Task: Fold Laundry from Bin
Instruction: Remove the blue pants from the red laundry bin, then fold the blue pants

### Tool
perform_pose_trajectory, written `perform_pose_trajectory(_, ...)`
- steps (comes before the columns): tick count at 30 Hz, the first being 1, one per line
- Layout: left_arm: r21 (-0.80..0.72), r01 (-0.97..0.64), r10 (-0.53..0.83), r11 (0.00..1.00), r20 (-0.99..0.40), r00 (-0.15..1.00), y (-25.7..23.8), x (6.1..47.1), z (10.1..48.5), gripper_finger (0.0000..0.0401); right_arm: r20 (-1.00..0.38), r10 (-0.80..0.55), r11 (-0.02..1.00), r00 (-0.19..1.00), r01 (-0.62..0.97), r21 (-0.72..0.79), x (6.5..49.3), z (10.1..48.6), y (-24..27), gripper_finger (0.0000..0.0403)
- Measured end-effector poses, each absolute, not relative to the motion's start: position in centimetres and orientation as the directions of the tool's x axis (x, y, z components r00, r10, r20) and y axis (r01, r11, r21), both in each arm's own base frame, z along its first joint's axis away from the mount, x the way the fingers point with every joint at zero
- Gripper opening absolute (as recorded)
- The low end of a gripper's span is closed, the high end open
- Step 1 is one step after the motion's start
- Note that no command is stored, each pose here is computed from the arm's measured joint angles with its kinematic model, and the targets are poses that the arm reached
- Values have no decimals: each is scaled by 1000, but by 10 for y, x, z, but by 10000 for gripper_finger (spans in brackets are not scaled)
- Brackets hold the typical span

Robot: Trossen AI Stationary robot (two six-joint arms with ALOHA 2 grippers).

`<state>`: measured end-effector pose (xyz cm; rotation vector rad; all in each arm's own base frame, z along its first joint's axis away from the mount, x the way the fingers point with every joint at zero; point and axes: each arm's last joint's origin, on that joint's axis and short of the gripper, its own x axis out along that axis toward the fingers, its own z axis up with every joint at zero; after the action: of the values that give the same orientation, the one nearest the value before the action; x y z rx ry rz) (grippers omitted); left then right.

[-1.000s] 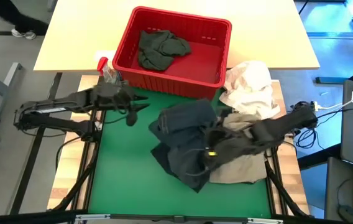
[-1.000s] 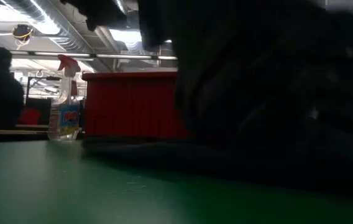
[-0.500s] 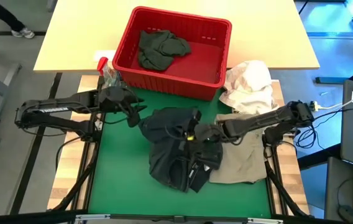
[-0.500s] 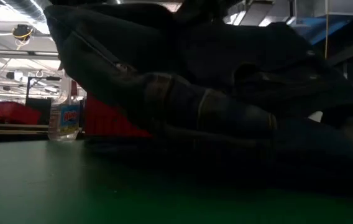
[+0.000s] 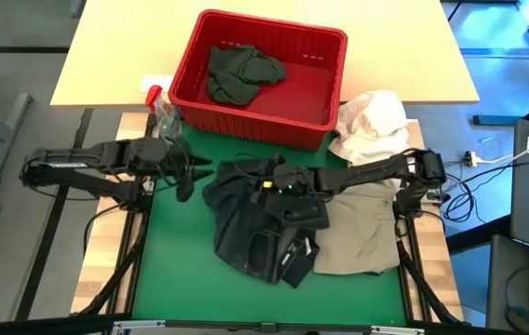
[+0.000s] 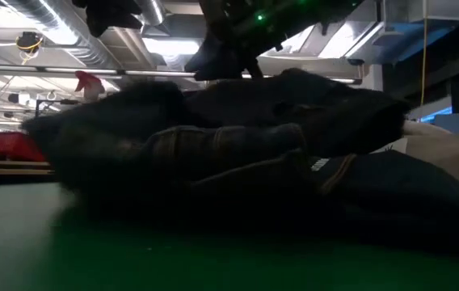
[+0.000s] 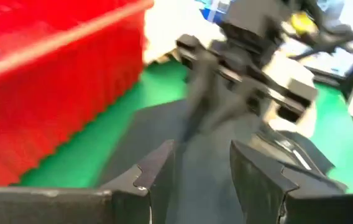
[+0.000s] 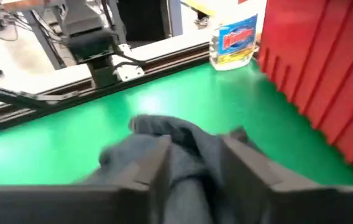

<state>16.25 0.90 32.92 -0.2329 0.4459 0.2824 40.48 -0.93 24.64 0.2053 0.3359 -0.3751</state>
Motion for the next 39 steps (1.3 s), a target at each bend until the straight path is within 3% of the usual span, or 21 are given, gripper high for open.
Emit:
perform_pose_trajectory(5, -182, -233, 110, 955, -512, 852, -12, 177, 319, 149, -413, -308, 934, 857, 355, 40, 395, 287, -17, 221)
perform_pose_trajectory(10, -193, -152, 15, 969, -569, 822, -40, 198, 304, 149, -512, -129, 983, 850, 178, 48, 368, 330, 8, 263)
perform_pose_trajectory(14, -152, -125, 9, 980, -603, 797, -60, 216, 288, 149, -634, -43, 994, 773, 98, 51, 349, 326, 42, 270)
perform_pose_trajectory(18, -111, -123, 19, 986, -658, 753, -75, 233, 267, 149, -738, -43, 998, 673, 70, 6, 332, 306, 79, 271)
perform_pose_trajectory(26, -80, -129, 22, 988, -768, 640, -99, 262, 216, 149, -769, -109, 987, 629, 164, -6, 304, 265, 133, 271)
perform_pose_trajectory(31, -29, -183, 68, 983, -862, 502, -108, 268, 177, 149, -773, -109, 972, 624, 230, 48, 290, 255, 154, 271)
perform_pose_trajectory(39, 63, -322, 84, 945, -995, 54, -117, 238, 140, 149, -840, -108, 947, 532, 313, 77, 263, 249, 173, 271)
